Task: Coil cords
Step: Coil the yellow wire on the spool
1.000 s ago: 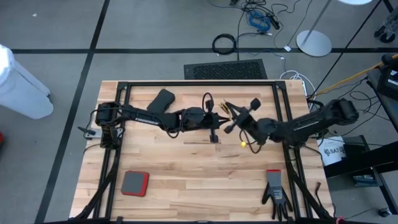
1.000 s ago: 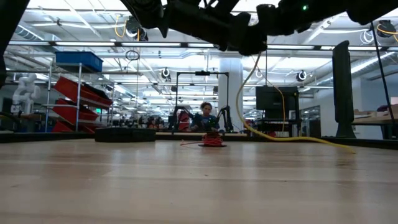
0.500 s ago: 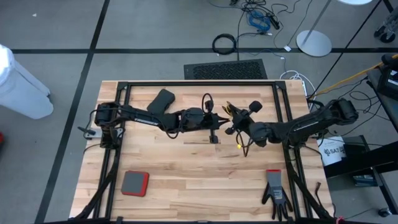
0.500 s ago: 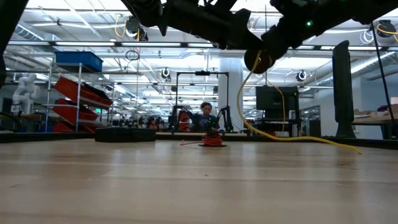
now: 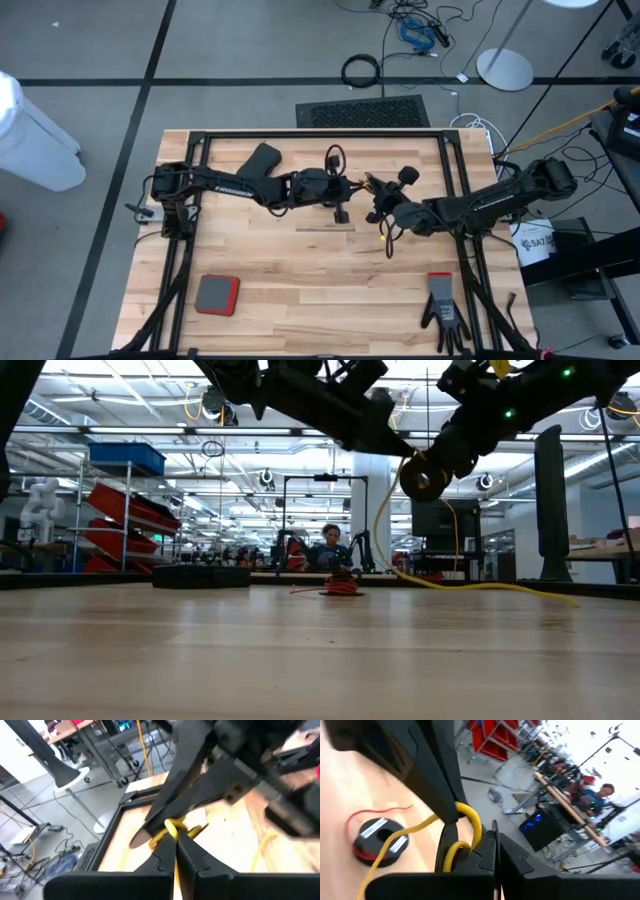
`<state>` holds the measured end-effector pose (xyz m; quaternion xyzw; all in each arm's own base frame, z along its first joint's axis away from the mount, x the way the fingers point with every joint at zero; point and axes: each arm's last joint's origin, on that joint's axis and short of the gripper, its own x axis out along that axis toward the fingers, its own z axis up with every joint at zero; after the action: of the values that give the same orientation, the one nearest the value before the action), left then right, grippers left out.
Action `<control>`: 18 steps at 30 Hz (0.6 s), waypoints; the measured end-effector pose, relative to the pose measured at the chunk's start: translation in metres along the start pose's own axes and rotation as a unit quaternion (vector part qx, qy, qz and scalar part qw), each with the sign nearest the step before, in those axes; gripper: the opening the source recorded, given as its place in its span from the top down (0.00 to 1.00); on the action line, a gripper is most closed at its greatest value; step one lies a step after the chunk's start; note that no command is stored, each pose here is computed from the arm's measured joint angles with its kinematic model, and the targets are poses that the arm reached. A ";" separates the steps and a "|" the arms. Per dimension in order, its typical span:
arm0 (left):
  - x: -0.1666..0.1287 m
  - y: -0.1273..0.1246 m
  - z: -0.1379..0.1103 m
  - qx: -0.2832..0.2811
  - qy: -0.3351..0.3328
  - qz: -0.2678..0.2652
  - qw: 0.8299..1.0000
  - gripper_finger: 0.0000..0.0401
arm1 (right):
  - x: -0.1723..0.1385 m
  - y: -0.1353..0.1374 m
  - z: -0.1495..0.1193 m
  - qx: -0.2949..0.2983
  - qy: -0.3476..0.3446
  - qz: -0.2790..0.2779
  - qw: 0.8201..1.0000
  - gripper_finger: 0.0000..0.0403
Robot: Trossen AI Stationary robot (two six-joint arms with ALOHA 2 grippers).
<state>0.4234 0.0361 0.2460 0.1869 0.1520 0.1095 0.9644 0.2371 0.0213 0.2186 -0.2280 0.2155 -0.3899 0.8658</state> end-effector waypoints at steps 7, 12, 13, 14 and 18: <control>0.001 0.003 -0.005 0.026 0.020 0.000 0.999 0.97 | -0.014 -0.014 -0.001 0.053 -0.001 0.066 0.996 1.00; 0.001 0.004 -0.005 0.036 0.013 -0.010 0.999 0.97 | -0.029 -0.034 0.006 0.103 -0.030 0.115 0.987 1.00; 0.001 0.004 -0.004 0.035 0.009 -0.012 0.999 0.97 | -0.032 -0.038 0.006 0.113 -0.036 0.123 0.985 1.00; 0.001 0.004 -0.003 0.034 0.005 -0.015 0.999 0.97 | -0.034 -0.042 0.007 0.123 -0.042 0.131 0.983 1.00; 0.001 0.005 0.000 0.030 -0.016 -0.032 0.999 0.97 | -0.042 -0.054 0.010 0.154 -0.063 0.149 0.975 1.00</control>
<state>0.4234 0.0410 0.2478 0.2123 0.1460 0.0715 0.9636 0.1868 0.0240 0.2654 -0.0812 0.1298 -0.2701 0.9506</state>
